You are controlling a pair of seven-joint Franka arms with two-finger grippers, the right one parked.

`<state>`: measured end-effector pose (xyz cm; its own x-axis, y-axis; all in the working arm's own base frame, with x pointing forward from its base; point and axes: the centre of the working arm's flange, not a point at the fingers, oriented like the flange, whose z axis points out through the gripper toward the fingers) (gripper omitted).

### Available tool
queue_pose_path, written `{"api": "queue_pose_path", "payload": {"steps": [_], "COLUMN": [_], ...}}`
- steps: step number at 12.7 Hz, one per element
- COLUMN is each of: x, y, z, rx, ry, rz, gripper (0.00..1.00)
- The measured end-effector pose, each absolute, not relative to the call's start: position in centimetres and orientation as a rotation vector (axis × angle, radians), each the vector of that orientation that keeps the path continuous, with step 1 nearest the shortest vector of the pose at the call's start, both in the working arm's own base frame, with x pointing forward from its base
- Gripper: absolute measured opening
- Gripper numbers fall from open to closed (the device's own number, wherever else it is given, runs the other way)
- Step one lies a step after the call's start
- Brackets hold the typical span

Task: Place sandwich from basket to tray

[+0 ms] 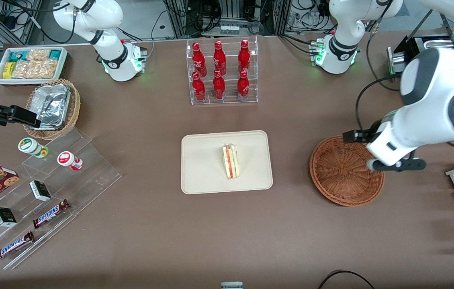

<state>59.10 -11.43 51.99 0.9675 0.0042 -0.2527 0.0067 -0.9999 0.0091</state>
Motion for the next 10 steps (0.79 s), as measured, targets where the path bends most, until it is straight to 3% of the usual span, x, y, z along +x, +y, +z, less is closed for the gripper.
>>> {"api": "queue_pose_path", "payload": {"steps": [10], "x": [52.3], "y": [-8.6], "z": [59.7], "rx": [3.134], "ry": [0.063], "rz": [-0.387], "gripper": [1.0]}}
